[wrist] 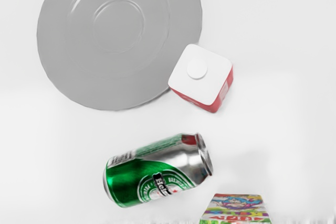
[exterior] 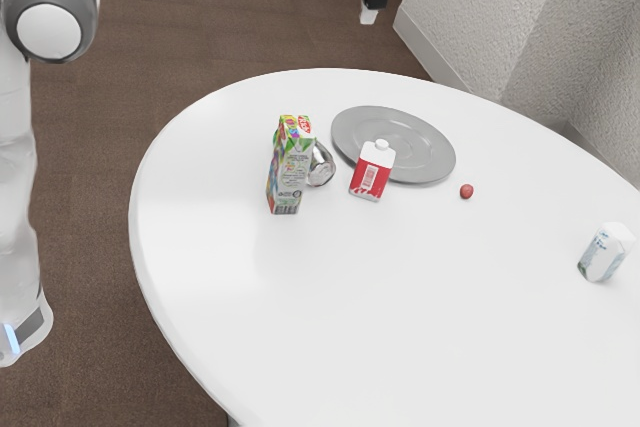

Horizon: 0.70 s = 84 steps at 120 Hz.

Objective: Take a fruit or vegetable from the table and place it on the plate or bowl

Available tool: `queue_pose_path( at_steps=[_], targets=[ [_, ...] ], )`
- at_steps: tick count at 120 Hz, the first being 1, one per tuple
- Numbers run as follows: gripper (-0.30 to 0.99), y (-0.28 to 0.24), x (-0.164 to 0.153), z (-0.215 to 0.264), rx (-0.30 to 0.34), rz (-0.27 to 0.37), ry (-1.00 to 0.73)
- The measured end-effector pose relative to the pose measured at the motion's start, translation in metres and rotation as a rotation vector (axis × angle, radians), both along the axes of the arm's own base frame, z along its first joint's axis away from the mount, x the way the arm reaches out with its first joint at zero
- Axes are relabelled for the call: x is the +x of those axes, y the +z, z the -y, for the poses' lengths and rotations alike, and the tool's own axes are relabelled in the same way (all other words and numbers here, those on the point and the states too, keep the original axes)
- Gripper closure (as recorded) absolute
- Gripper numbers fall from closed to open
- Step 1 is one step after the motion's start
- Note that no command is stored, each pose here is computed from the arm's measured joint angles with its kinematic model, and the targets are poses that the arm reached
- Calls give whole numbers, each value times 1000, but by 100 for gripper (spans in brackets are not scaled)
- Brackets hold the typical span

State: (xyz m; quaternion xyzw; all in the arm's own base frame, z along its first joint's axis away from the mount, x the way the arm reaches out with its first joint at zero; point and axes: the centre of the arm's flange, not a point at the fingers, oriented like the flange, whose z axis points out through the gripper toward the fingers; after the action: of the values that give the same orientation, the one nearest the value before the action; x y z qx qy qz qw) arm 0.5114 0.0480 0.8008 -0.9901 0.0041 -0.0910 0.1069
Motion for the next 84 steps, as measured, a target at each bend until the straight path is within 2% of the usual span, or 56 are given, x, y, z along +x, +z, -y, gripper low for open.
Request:
queue_pose_path(
  at_steps=[21,54,65,75,84],
  targets=[
    [0,-32,14,56,23,-94,-97],
    [0,-83,25,41,-4,-233,-66],
    [0,-118,49,53,-2,-283,-85],
    [0,-140,68,77,-9,-277,-130],
    [0,-150,76,60,-38,-260,-120]
  ],
)
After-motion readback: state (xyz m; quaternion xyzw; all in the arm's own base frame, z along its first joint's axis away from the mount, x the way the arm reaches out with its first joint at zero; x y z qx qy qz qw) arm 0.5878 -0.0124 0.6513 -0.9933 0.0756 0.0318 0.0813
